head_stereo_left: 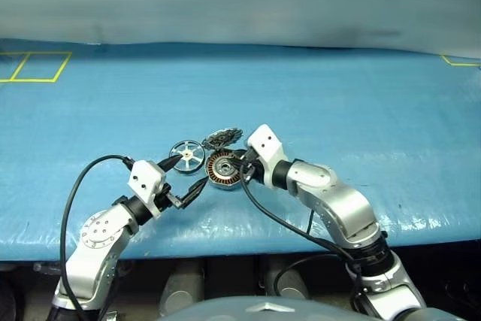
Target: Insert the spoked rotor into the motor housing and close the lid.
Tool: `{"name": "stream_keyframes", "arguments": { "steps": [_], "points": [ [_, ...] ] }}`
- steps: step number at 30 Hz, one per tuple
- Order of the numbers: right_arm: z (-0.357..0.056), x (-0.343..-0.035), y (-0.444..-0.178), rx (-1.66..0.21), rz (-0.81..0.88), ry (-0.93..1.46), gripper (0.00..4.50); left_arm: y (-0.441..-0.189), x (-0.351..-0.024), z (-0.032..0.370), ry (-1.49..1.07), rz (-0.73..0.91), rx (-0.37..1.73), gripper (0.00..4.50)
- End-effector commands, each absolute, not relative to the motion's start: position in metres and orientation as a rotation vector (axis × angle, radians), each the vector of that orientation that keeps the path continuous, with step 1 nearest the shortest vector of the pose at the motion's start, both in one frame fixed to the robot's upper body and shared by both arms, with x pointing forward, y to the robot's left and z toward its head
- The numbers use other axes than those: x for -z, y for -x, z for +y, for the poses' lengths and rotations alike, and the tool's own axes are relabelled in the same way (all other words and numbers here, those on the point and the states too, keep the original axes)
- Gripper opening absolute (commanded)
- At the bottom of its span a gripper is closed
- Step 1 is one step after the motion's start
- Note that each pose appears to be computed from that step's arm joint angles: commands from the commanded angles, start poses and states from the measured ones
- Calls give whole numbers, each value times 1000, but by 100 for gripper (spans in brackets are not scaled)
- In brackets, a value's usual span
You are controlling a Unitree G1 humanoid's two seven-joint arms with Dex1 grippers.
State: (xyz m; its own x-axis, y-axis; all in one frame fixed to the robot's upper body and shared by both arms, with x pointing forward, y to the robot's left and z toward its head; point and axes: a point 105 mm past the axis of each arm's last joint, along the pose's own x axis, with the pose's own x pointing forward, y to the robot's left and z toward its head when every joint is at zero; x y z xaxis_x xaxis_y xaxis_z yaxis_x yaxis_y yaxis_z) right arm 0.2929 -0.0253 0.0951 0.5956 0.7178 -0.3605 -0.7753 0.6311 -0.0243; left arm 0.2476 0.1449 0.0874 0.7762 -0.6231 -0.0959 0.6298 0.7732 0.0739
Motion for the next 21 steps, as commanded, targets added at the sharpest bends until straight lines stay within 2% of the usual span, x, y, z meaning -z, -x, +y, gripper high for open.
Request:
{"name": "stream_keyframes", "arguments": {
  "steps": [1, 21],
  "points": [
    [-16, -102, -296, -877, 299, 180, 70, -247, -93, 147, -117, 37, 677, 450],
    [-9, -77, -288, -905, 386, 156, 70, -247, -92, 147, -95, 36, 669, 450]
  ]
}}
